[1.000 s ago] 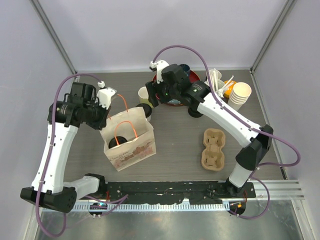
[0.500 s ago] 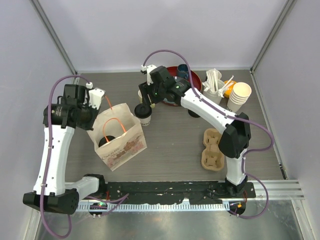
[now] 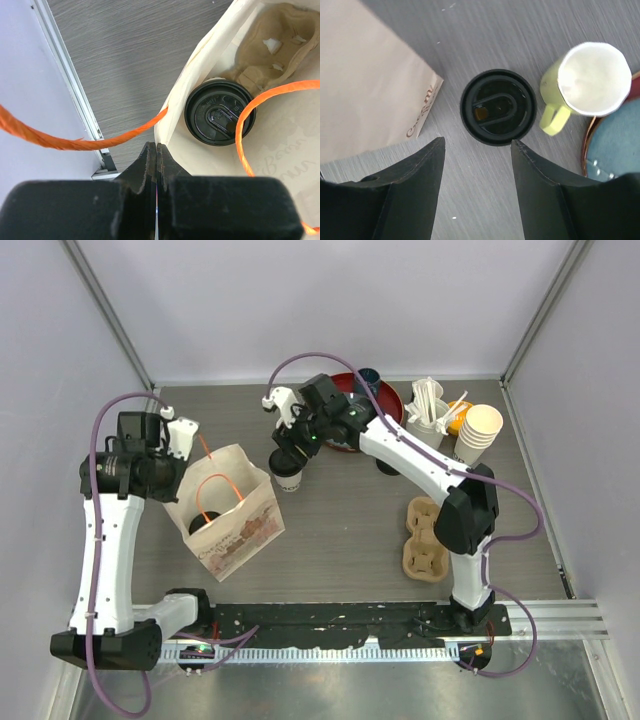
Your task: Pack the takeout coffee
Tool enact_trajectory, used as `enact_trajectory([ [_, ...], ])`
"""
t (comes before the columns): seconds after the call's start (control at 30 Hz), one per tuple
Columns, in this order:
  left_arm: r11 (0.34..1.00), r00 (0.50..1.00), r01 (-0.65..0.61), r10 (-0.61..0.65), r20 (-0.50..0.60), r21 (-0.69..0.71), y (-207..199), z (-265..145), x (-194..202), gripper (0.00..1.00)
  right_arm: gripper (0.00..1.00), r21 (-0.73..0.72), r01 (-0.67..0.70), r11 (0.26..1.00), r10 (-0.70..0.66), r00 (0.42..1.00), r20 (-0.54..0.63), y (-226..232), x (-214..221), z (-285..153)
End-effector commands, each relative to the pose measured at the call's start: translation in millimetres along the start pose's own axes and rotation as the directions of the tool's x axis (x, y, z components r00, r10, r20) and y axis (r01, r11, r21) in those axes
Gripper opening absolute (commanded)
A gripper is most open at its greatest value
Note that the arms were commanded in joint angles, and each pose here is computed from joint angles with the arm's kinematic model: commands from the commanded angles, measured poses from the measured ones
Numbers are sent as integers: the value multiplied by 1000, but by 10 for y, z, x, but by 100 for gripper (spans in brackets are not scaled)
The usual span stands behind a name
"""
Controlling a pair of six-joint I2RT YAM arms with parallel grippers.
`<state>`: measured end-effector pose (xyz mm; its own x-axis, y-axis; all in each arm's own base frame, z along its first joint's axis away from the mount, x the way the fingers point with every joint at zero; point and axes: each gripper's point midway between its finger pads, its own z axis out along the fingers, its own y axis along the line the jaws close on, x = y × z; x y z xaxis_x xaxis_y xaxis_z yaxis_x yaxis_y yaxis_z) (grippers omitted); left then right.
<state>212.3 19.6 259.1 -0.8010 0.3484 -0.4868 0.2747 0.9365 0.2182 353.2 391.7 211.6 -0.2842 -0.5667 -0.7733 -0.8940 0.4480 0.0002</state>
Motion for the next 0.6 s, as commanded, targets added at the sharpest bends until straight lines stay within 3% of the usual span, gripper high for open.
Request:
enact_trajectory([
  [0.0, 998, 983, -16, 28, -184, 69, -156, -178, 515, 0, 58, -203, 283, 937, -287, 958, 12, 218, 16, -54],
  [0.23, 996, 984, -12, 28, -176, 88, -196, -176, 515, 0, 57, -327, 403, 855, -407, 911, 57, 361, 61, 9],
  [0.57, 990, 986, -12, 35, -164, 140, -277, -161, 478, 0, 56, -316, 403, 859, -419, 908, 19, 291, 102, 338],
])
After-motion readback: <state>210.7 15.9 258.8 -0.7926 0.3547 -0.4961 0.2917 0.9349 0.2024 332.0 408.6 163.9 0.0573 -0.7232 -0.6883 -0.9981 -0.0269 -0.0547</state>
